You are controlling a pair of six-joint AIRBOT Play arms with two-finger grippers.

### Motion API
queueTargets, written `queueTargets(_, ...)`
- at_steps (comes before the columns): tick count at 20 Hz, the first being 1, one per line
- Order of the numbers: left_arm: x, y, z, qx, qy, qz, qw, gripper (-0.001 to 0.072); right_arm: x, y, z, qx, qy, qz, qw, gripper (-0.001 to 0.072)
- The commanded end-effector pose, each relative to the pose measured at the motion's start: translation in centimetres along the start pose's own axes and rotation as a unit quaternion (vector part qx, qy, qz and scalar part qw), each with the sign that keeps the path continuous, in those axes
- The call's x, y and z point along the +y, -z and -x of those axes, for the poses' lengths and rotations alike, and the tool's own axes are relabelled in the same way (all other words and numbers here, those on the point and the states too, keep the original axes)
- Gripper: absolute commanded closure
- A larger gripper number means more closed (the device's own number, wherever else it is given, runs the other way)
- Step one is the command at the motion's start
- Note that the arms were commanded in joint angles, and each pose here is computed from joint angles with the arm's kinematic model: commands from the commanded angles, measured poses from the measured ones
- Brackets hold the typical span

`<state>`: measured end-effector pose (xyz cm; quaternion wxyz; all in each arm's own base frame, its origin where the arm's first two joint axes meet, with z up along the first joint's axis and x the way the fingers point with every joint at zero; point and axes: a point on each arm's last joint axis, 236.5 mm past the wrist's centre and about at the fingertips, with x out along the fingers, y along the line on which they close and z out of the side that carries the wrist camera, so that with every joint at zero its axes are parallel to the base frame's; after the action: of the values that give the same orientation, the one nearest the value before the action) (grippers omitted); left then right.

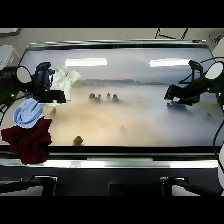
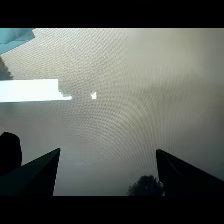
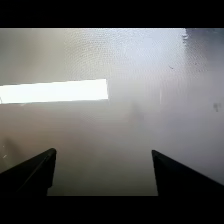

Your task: Fold the clothes and pants, and hang the long-sleeved shirts on hangers.

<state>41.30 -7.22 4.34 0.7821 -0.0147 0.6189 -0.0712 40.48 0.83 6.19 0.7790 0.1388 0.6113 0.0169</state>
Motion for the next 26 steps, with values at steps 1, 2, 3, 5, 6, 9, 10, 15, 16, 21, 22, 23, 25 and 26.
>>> queueTargets(1,0.0,0.0,0.0,0.000,0.000,-0.001,1.000,0.0001,0.0,0.0,0.0,0.001,0.000,0.000,1.000,0.0035)
queueTargets(2,0.0,0.0,0.0,0.000,0.000,-0.001,1.000,0.0001,0.0,0.0,0.0,0.001,0.000,0.000,1.000,0.0035)
queueTargets(3,0.0,0.0,0.0,0.000,0.000,-0.001,1.000,0.0001,0.0,0.0,0.0,0.001,0.000,0.000,1.000,0.0035)
queueTargets(5,0.0,0.0,0.0,0.000,0.000,0.000,1.000,0.0001,0.0,0.0,0.0,0.000,0.000,0.000,1.000,0.0035)
queueTargets(6,0.0,0.0,0.0,0.000,0.000,-0.001,1.000,0.0001,0.0,0.0,0.0,0.001,0.000,0.000,1.000,0.0035)
queueTargets(9,0.0,0.0,0.0,0.000,0.000,-0.001,1.000,0.0001,0.0,0.0,0.0,0.001,0.000,0.000,1.000,0.0035)
queueTargets(10,0.0,0.0,0.0,0.000,0.000,-0.001,1.000,0.0001,0.0,0.0,0.0,0.001,0.000,0.000,1.000,0.0035)
queueTargets(15,0.0,-1.1,-0.1,-0.023,0.001,0.002,1.000,0.0001,0.3,-0.4,0.0,-0.009,-0.005,-0.006,1.000,0.0035)
queueTargets(16,-0.1,-2.4,-0.1,-0.050,0.001,0.002,0.999,0.0001,0.3,-0.8,0.0,-0.016,-0.005,-0.006,1.000,0.0034)
queueTargets(21,-0.1,-8.7,-0.1,-0.174,0.005,0.003,0.985,0.0001,0.0,-3.1,0.1,-0.065,-0.001,-0.004,0.998,0.0035)
queueTargets(22,-0.1,-10.7,0.2,-0.215,0.003,0.000,0.977,0.0001,0.0,-3.7,0.2,-0.078,0.000,-0.003,0.997,0.0035)
queueTargets(23,0.4,-13.4,0.9,-0.272,-0.009,-0.007,0.962,0.0001,0.0,-4.4,0.3,-0.094,-0.001,-0.003,0.996,0.0035)
queueTargets(25,3.2,-18.1,1.8,-0.342,-0.038,0.005,0.939,0.0001,0.1,-5.6,0.6,-0.119,-0.003,-0.004,0.993,0.0035)
queueTargets(26,5.0,-19.1,0.8,-0.331,-0.041,0.036,0.942,-0.0001,0.2,-5.9,0.7,-0.126,-0.004,-0.004,0.992,0.0035)
